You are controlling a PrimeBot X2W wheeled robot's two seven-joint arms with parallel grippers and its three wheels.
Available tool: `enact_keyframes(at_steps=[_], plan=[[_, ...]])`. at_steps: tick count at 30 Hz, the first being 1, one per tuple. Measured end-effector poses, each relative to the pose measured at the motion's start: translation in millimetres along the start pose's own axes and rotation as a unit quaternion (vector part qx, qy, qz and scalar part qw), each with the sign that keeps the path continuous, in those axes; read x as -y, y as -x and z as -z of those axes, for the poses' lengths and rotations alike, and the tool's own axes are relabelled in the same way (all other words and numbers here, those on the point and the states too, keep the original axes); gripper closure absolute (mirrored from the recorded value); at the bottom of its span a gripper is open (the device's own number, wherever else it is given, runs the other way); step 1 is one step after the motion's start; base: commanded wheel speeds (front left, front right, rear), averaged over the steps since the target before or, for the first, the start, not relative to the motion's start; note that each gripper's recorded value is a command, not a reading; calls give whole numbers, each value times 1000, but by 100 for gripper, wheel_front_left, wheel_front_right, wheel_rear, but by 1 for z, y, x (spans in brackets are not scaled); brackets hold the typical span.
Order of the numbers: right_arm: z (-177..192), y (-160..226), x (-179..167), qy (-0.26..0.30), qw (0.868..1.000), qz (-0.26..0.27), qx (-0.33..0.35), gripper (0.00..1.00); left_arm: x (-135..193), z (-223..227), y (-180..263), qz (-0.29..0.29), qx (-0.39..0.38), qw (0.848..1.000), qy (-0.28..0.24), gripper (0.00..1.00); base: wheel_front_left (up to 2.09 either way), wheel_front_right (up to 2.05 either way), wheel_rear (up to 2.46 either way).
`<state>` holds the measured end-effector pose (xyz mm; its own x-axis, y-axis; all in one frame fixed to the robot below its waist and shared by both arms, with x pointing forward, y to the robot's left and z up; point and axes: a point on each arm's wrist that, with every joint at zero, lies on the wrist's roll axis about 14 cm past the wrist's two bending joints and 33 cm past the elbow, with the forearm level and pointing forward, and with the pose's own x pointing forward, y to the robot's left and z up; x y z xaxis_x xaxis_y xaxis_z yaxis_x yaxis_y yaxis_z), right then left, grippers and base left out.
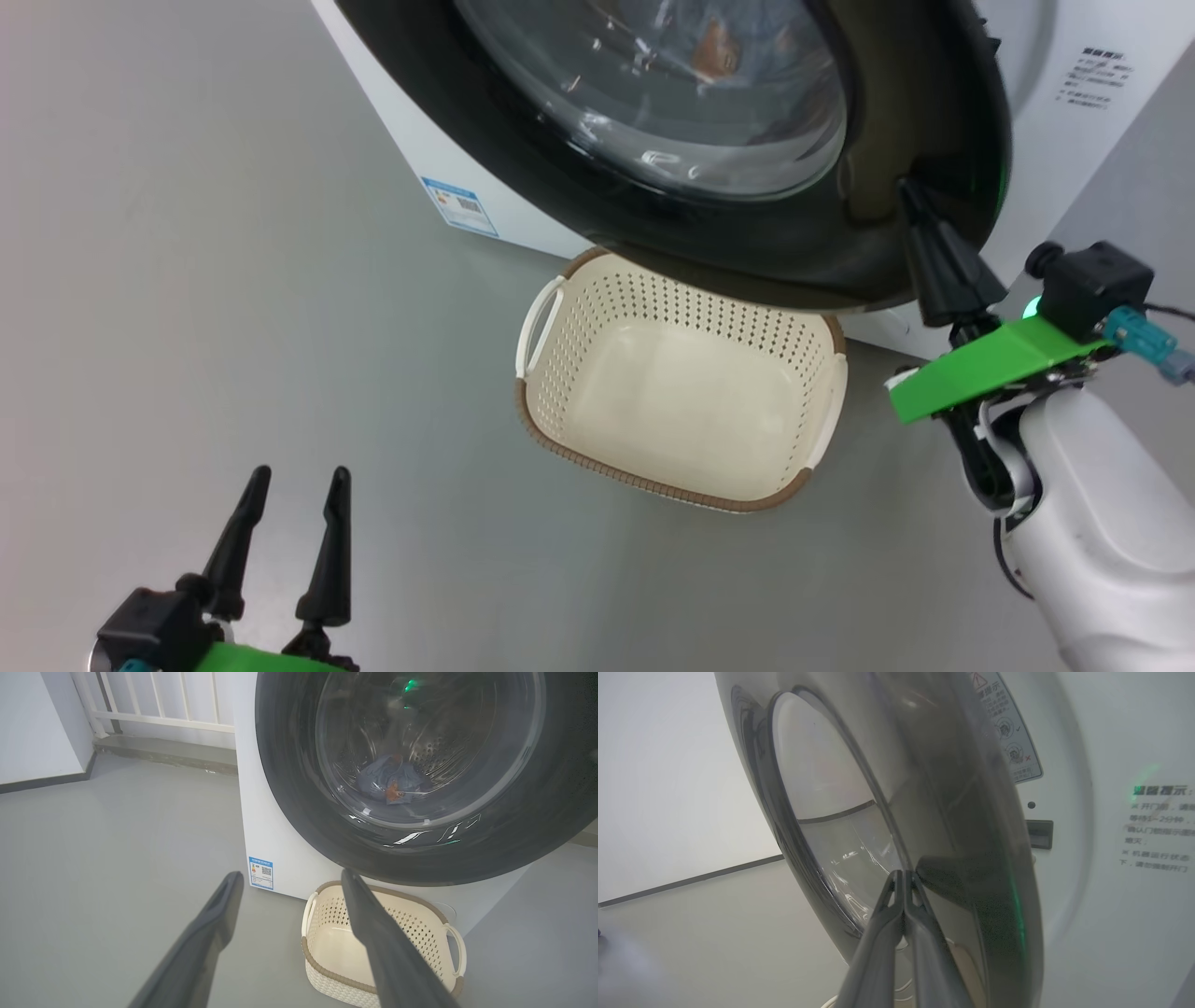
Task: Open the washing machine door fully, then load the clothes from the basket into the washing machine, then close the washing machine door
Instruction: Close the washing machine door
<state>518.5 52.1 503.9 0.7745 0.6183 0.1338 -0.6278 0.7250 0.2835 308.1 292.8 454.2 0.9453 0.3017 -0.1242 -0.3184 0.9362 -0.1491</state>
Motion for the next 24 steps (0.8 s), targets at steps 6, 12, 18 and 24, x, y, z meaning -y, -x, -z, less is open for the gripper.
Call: enact_keyframes(at_steps=[6, 12, 18, 24], plan=[[-2, -16, 16, 0, 1000, 8, 10, 100, 4, 2, -9, 4, -5, 1000, -5, 0, 0, 0, 0], [-3, -32, 31, -2, 1000, 19, 21, 100, 8, 5, -17, 7, -11, 1000, -7, 0, 0, 0, 0], [-3, -46, 44, -6, 999, 30, 30, 100, 7, 6, -23, 3, -12, 1000, -9, 0, 0, 0, 0], [5, -51, 46, -11, 999, 30, 29, 100, 5, 5, -27, 0, -13, 1000, -11, 0, 0, 0, 0]])
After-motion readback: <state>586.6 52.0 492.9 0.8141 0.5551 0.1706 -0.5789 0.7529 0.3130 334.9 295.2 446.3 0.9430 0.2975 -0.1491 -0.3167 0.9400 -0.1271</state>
